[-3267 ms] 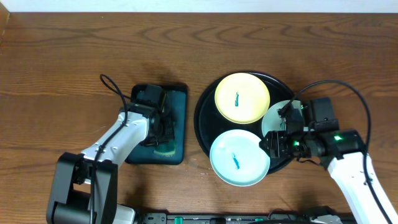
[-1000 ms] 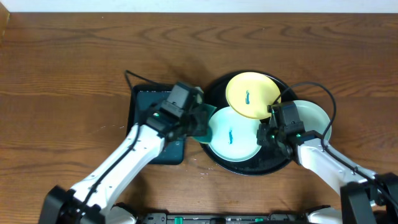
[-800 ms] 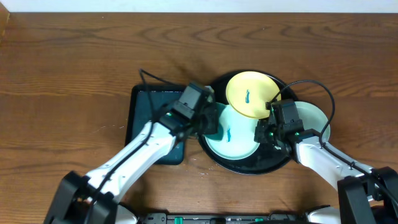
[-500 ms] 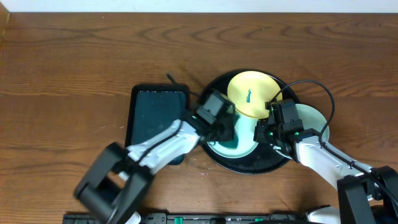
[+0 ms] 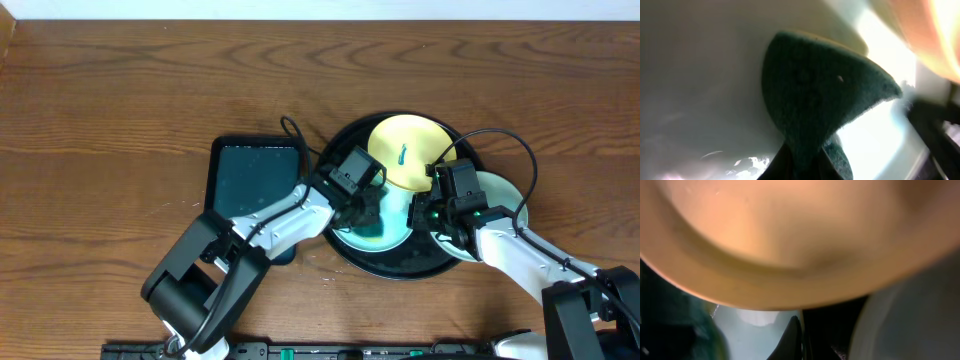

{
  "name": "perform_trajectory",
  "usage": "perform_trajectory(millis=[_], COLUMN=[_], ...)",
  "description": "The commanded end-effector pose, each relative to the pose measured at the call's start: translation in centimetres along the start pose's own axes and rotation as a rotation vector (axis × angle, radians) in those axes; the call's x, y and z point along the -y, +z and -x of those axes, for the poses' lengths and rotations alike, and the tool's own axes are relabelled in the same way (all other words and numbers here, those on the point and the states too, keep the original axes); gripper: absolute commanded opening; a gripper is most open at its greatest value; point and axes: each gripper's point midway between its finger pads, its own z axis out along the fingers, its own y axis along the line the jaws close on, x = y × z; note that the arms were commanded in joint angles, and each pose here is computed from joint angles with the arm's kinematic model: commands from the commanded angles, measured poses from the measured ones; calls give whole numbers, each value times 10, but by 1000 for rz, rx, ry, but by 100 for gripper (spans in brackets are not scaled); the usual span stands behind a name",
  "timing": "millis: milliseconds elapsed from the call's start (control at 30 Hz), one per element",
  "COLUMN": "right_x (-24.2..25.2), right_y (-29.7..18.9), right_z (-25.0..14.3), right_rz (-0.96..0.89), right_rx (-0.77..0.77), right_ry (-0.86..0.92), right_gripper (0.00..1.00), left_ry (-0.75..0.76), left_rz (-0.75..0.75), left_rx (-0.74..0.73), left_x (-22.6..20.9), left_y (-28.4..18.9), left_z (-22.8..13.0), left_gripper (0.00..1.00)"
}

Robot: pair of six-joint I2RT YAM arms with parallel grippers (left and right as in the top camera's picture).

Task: Clean dirty plates on tray and stack at the side
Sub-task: 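Scrub the lower pale blue plate with the sponge in the left gripper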

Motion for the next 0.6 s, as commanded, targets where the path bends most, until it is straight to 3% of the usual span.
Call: perform_trajectory(millis=[0,133,300,400,567], right_x=[13,13,14,14,13], right_y=[8,8,8,8,8], right_z=[-21,-22,-23,-23,-23], right_rz=[-49,-50,-50,-49,-49], right_rx=[-70,-73,-77,-78,-79], right_ry=[18,17,-28,-35,-51], right_gripper=[1,1,1,1,1], left_ry=[-82,-61,-50,-70,-60], left_rz=[465,605,587,426,7], left_rx=[139,177,172,116,-1], left_x=[-109,-125,-121,-94,-13], left_y=[-7,-28,-26,-10,13], left_z=[24,32,33,28,20], left_gripper=[7,7,7,7,7])
